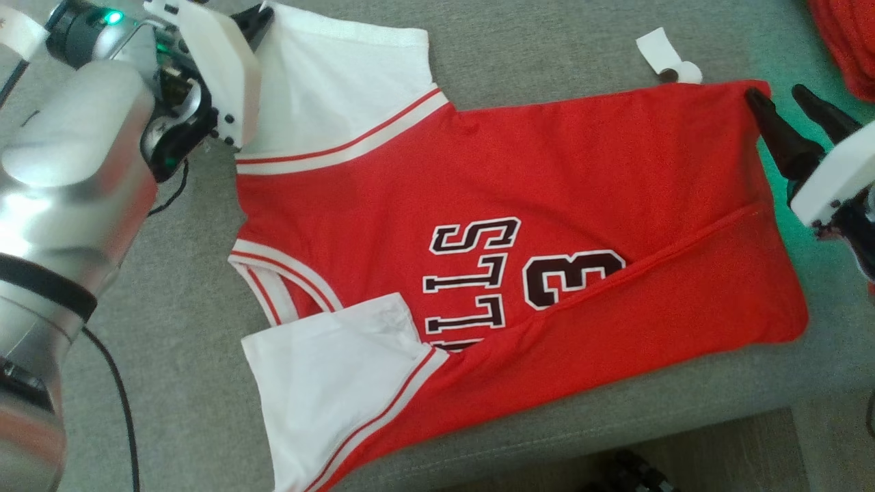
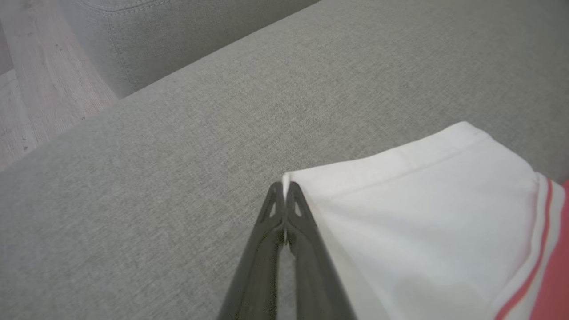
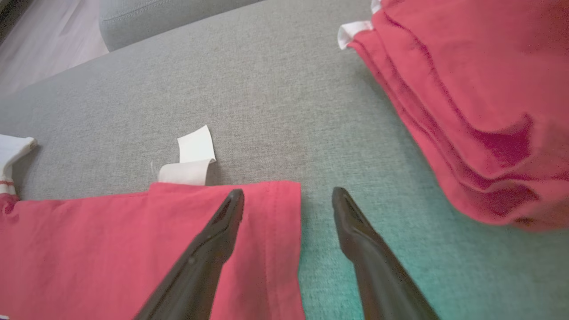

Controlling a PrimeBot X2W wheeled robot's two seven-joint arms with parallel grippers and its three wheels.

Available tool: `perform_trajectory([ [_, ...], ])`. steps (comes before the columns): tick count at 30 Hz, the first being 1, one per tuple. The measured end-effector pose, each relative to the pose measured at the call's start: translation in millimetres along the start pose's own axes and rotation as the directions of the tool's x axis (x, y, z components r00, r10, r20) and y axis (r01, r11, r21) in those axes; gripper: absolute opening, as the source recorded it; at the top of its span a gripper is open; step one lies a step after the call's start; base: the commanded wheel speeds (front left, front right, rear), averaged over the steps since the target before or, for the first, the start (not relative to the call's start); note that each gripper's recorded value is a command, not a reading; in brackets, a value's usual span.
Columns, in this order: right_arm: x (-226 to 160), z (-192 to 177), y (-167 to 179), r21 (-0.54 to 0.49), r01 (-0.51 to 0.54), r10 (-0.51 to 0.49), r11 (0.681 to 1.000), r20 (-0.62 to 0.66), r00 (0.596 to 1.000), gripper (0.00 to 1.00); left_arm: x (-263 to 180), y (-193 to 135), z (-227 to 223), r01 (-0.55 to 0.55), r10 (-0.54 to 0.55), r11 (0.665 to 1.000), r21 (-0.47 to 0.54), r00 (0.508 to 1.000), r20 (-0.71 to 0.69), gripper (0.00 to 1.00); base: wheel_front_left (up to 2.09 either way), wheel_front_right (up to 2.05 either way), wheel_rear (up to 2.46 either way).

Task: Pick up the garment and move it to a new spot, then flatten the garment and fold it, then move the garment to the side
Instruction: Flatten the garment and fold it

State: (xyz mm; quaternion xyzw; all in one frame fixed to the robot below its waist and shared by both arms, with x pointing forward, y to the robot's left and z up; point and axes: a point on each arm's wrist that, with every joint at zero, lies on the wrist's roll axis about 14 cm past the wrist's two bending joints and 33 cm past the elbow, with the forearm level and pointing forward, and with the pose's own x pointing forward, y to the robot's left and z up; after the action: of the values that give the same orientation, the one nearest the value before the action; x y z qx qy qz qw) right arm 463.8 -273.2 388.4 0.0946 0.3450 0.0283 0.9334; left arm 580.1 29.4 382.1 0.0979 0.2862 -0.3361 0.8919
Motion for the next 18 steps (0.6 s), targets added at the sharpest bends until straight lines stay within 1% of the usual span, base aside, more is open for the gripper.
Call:
perform_trajectory([
  [2, 6.6, -0.9, 0.9, -0.007, -0.002, 0.002, 1.000, -0.025, 1.000, 1.00, -0.6, 1.7, 1.8, -0.001, 0.001, 1.000, 0.001, 1.000, 0.006, 0.00, 0.00, 0.00, 0.00],
  [3, 9.3, 0.1, 1.9, -0.010, -0.005, 0.005, 1.000, -0.028, 1.000, 0.95, -0.9, 2.1, 1.9, -0.001, 0.001, 1.000, 0.003, 1.000, 0.007, 0.00, 0.00, 0.00, 0.00],
  [4, 11.5, 1.2, 3.4, -0.009, -0.010, 0.010, 1.000, -0.030, 0.999, 0.63, -1.3, 2.3, 2.2, -0.001, 0.001, 1.000, 0.002, 1.000, 0.009, 0.00, 0.00, 0.00, 0.00],
  [5, 13.1, 1.2, 5.2, -0.009, -0.017, 0.016, 1.000, -0.037, 0.999, 0.22, -1.7, 2.4, 2.3, -0.001, 0.001, 1.000, 0.001, 1.000, 0.011, 0.00, 0.00, 0.00, 0.00],
  [6, 14.0, 1.3, 6.6, -0.011, -0.022, 0.022, 1.000, -0.041, 0.999, 0.00, -1.9, 2.4, 2.8, 0.000, 0.000, 1.000, 0.001, 1.000, 0.014, 0.00, 0.00, 0.00, 0.00],
  [10, 16.5, 3.6, 6.6, -0.019, -0.030, 0.030, 0.999, -0.037, 0.999, 0.00, -1.7, 0.9, 4.0, 0.007, -0.008, 1.000, 0.016, 0.999, 0.036, 0.00, 0.00, 0.00, 0.00],
  [15, 21.5, 27.6, 5.0, -0.035, -0.026, 0.028, 0.999, 0.055, 0.998, 0.00, -1.2, 5.6, 23.7, 0.003, -0.011, 0.998, 0.056, 0.991, 0.136, 0.00, 0.00, 0.00, 0.00],
  [18, 24.9, 47.3, 5.2, -0.041, -0.024, 0.029, 0.999, 0.121, 0.992, 0.00, -3.0, 16.6, 39.7, -0.027, 0.012, 0.997, 0.074, 0.980, 0.198, 0.00, 0.00, 0.00, 0.00],
])
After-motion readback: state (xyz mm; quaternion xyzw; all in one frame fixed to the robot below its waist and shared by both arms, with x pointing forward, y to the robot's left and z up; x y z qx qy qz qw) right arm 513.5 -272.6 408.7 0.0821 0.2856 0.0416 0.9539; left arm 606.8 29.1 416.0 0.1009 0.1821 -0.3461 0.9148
